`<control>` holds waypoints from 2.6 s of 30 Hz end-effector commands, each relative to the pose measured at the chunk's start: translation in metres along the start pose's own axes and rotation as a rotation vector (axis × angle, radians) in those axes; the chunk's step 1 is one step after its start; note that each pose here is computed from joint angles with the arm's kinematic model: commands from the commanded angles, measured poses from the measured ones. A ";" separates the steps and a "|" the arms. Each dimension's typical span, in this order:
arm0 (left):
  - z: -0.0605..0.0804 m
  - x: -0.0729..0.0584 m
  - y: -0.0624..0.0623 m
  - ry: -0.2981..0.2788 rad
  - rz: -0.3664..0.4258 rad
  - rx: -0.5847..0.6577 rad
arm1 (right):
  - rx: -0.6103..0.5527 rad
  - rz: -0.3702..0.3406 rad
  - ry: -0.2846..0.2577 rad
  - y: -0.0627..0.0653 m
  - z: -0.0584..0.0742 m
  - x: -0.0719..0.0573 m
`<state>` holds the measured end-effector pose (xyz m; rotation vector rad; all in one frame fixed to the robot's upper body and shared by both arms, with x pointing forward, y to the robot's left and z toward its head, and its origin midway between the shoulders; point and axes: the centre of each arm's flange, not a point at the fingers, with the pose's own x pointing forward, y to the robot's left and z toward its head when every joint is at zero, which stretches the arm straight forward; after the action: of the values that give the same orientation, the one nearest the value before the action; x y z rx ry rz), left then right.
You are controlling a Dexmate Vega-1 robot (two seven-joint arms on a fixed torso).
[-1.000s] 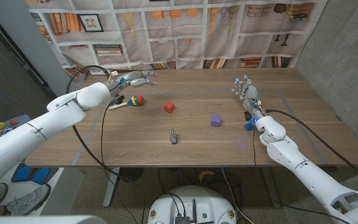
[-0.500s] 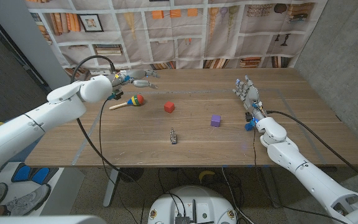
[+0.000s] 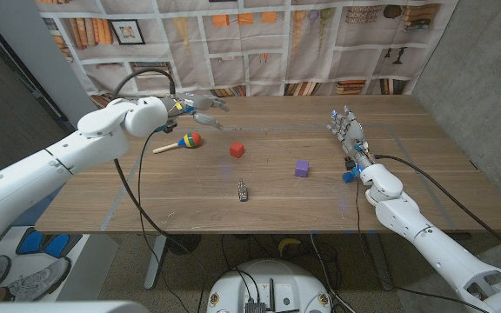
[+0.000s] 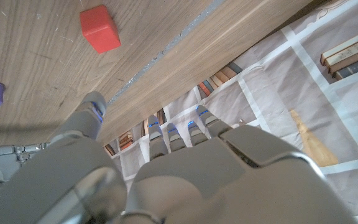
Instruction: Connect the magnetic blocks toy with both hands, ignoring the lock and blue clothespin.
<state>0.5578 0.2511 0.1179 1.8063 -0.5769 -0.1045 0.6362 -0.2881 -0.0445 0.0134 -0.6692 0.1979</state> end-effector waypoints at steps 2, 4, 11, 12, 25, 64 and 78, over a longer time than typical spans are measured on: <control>0.023 0.016 0.009 0.013 -0.059 0.165 | 0.003 -0.020 -0.007 -0.004 0.000 -0.008; 0.027 0.019 0.008 0.022 -0.067 0.182 | 0.001 -0.024 -0.006 -0.004 0.000 -0.010; 0.033 0.030 0.007 0.025 -0.112 0.198 | -0.002 -0.032 -0.004 -0.006 0.002 -0.014; 0.033 0.031 0.007 0.022 -0.122 0.196 | -0.002 -0.034 -0.003 -0.006 0.002 -0.014; 0.029 0.045 -0.008 -0.010 -0.138 0.177 | 0.003 -0.043 -0.004 -0.005 0.002 -0.013; 0.040 0.075 -0.062 -0.029 -0.165 0.107 | 0.015 -0.084 -0.011 -0.011 -0.001 -0.012; 0.048 0.078 -0.080 -0.038 -0.140 0.076 | 0.023 -0.096 -0.017 -0.012 -0.001 -0.017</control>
<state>0.6308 0.1933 0.0607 1.9450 -0.4757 -0.2185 0.6281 -0.3018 -0.0531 0.0593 -0.6783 0.1187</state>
